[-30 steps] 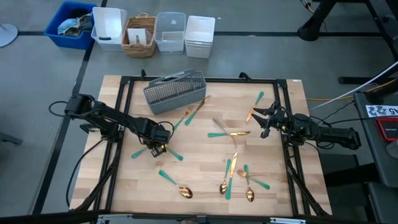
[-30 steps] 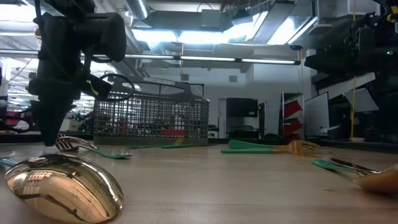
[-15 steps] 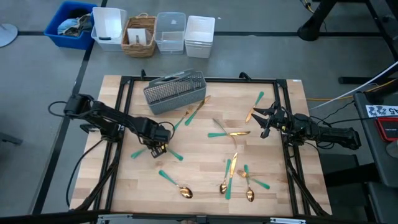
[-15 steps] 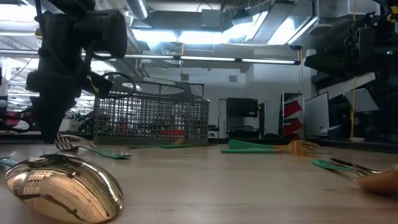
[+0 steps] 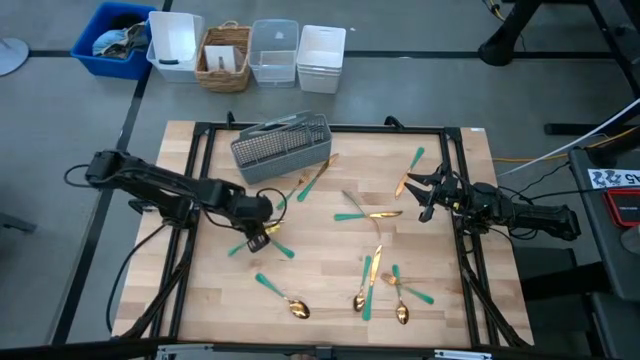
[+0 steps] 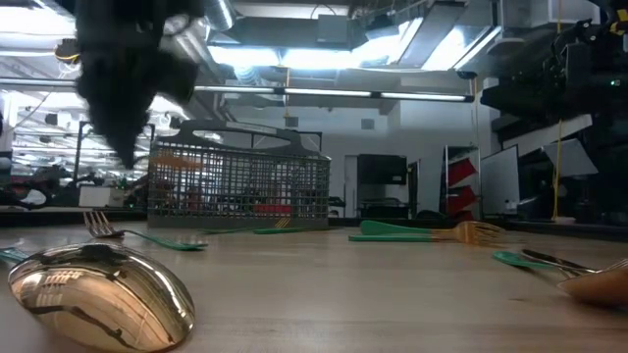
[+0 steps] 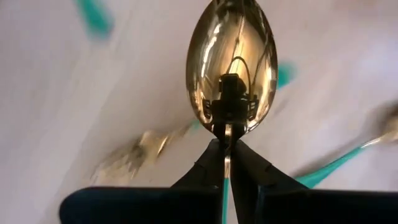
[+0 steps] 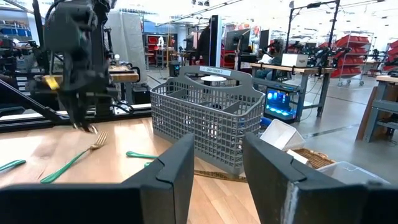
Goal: Sort silverware
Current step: Put the spoon into the left section of the silverware holder
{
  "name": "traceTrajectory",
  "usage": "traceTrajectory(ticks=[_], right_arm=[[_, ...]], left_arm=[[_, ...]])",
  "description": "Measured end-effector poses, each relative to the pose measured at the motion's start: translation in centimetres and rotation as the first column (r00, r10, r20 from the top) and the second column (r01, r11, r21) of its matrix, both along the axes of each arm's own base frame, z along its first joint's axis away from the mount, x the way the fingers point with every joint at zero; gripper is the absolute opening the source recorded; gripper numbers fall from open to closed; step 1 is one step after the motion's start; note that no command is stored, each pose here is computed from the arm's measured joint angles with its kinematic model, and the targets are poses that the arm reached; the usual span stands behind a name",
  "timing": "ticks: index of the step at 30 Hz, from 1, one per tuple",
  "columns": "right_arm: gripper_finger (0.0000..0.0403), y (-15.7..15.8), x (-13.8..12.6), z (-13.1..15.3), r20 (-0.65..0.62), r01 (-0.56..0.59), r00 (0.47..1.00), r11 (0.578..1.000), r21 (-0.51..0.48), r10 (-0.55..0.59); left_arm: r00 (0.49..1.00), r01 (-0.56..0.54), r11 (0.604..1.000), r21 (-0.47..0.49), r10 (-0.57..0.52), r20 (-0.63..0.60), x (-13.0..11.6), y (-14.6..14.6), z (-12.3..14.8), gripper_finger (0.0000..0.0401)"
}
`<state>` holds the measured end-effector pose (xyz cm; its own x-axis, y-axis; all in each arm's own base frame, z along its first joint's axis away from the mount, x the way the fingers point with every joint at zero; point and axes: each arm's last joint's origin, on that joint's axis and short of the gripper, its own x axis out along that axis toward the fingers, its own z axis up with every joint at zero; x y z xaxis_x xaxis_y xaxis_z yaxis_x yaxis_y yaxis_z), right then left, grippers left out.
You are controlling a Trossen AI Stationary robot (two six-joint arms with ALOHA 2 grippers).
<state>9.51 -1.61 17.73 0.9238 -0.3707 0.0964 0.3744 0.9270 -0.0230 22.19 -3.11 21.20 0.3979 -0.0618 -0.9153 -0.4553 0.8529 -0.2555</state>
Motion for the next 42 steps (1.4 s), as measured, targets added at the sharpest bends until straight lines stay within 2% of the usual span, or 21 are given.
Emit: traceTrajectory(ticks=[3, 6, 8, 10, 13, 17, 20, 22, 27, 30, 42], right_arm=[[0.0136, 0.0, 0.0, 0.0, 0.0, 0.0, 1.0, 1.0, 0.0, 0.0], [0.0136, 0.0, 0.0, 0.0, 0.0, 0.0, 1.0, 1.0, 0.0, 0.0], [0.0136, 0.0, 0.0, 0.0, 0.0, 0.0, 1.0, 1.0, 0.0, 0.0], [0.0136, 0.0, 0.0, 0.0, 0.0, 0.0, 1.0, 1.0, 0.0, 0.0], [0.0136, 0.0, 0.0, 0.0, -0.001, 0.0, 1.0, 1.0, 0.0, 0.0], [0.0136, 0.0, 0.0, 0.0, 0.0, 0.0, 1.0, 1.0, 0.0, 0.0], [0.0136, 0.0, 0.0, 0.0, 0.0, 0.0, 1.0, 1.0, 0.0, 0.0], [0.0136, 0.0, 0.0, 0.0, 0.0, 0.0, 1.0, 1.0, 0.0, 0.0], [0.0136, 0.0, 0.0, 0.0, 0.0, 0.0, 1.0, 1.0, 0.0, 0.0], [0.0136, 0.0, 0.0, 0.0, 0.0, 0.0, 1.0, 1.0, 0.0, 0.0], [0.0136, 0.0, 0.0, 0.0, 0.0, -0.007, 1.0, 1.0, -0.001, 0.007]], left_arm=[[0.979, -0.005, 0.998, 0.055, -0.006, 0.204, 0.2, 0.2, 2.2, 0.0002], [0.925, -0.052, 0.985, 0.163, -0.014, 0.38, -0.1, 0.6, 4.4, 0.0002], [0.88, -0.12, 0.961, 0.248, -0.012, 0.474, -0.6, 1.0, 5.8, 0.0002], [0.839, -0.217, 0.917, 0.335, 0.0, 0.544, -1.3, 1.4, 7.1, 0.0002], [0.787, -0.387, 0.802, 0.456, 0.03, 0.616, -2.4, 2.2, 8.8, 0.0004], [0.74, -0.584, 0.586, 0.562, 0.099, 0.666, -3.7, 3.2, 10.3, 0.0003], [0.737, -0.643, 0.451, 0.618, 0.147, 0.66, -4.1, 4.1, 10.7, 0.0003], [0.741, -0.657, 0.397, 0.641, 0.179, 0.648, -4.2, 4.7, 10.7, 0.0007], [0.759, -0.65, 0.335, 0.682, 0.243, 0.605, -3.6, 6.3, 9.9, 0.0009], [0.768, -0.641, 0.312, 0.701, 0.279, 0.577, -3.1, 7.1, 9.3, 0.0007], [0.798, -0.577, 0.316, 0.753, 0.417, 0.436, -0.5, 8.4, 4.4, 0.0007]])
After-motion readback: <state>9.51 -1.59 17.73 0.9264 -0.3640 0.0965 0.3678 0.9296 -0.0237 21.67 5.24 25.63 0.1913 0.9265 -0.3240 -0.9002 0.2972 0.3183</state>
